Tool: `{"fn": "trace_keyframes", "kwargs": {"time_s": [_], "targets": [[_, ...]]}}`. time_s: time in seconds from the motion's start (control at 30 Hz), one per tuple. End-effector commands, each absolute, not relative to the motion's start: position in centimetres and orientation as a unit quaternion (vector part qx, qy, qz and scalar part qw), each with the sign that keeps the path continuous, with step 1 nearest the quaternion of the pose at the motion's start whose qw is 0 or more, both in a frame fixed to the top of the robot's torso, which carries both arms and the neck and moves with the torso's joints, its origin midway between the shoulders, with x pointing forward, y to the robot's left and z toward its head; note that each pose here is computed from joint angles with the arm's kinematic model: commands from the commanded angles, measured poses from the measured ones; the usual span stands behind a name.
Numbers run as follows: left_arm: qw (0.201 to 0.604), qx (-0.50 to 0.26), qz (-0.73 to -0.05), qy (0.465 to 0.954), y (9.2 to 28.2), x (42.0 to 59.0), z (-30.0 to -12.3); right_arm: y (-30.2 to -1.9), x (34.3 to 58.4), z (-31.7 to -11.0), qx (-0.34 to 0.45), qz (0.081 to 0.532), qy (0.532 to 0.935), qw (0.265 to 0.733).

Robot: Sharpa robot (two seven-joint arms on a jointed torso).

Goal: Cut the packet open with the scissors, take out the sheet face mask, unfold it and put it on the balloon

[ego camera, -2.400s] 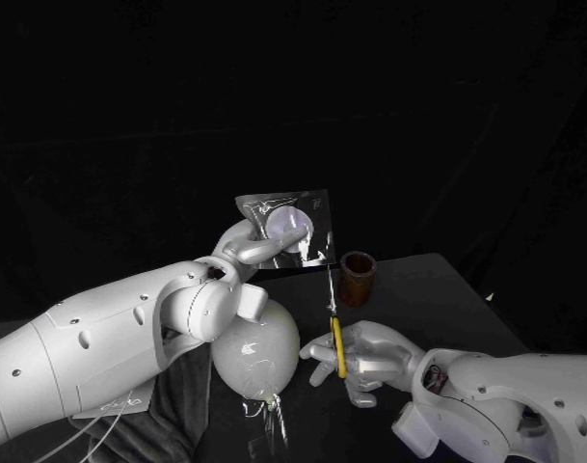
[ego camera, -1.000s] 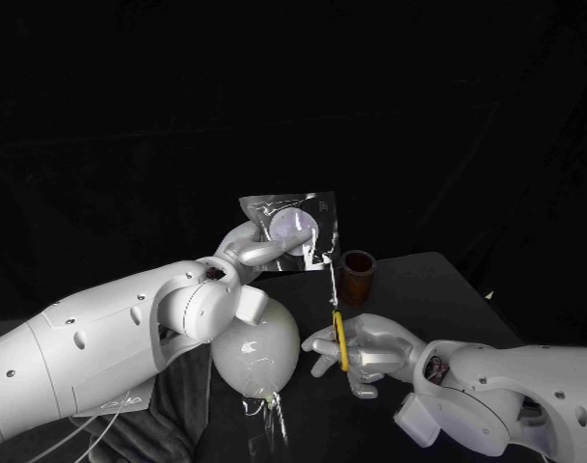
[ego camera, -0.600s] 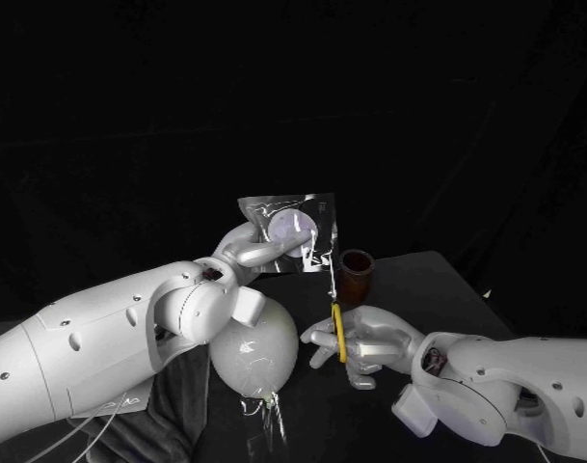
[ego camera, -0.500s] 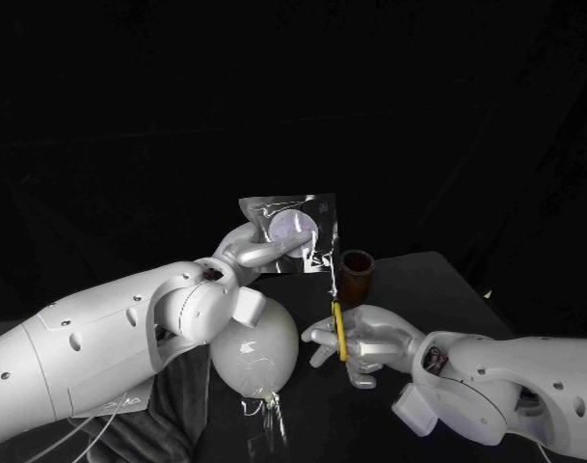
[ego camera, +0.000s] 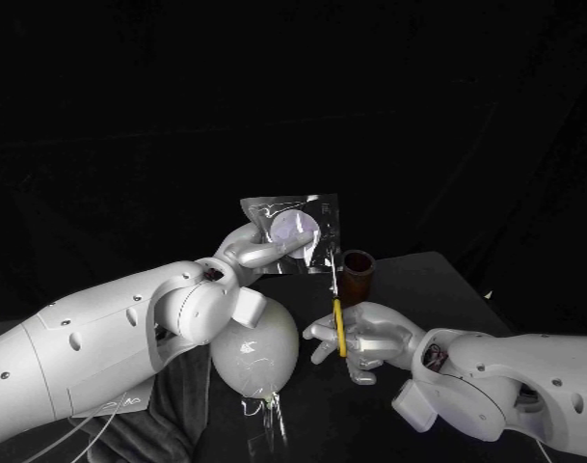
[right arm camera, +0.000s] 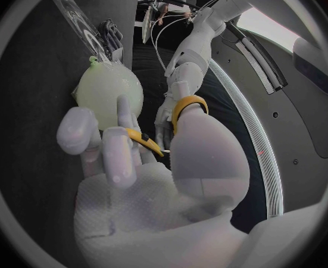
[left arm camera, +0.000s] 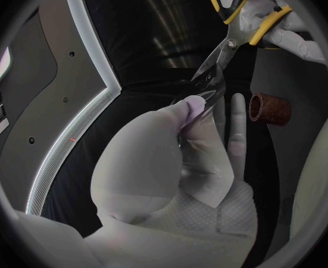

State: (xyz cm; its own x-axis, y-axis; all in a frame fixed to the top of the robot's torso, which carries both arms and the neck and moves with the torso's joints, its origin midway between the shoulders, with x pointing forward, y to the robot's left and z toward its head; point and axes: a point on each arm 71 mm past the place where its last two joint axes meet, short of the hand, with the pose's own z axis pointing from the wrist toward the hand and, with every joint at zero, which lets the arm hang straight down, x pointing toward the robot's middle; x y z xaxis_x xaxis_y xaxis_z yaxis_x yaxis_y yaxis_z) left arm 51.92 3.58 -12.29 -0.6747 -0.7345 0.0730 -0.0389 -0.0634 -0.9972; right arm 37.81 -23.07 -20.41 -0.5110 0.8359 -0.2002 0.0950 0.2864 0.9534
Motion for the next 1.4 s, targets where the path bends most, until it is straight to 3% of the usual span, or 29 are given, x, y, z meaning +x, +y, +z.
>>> {"fn": "trace_keyframes", "kwargs": {"time_s": [0.03,1.4], "targets": [[0.248,-0.294,-0.67,0.635,3.2,51.59,-12.22,-22.98,37.9,-20.09,0.325,0.51,0.704,0.373],[0.258,-0.297,-0.666,0.633,3.45,51.75,-12.28,-23.26,38.17,-19.74,0.338,0.512,0.682,0.398]]}}
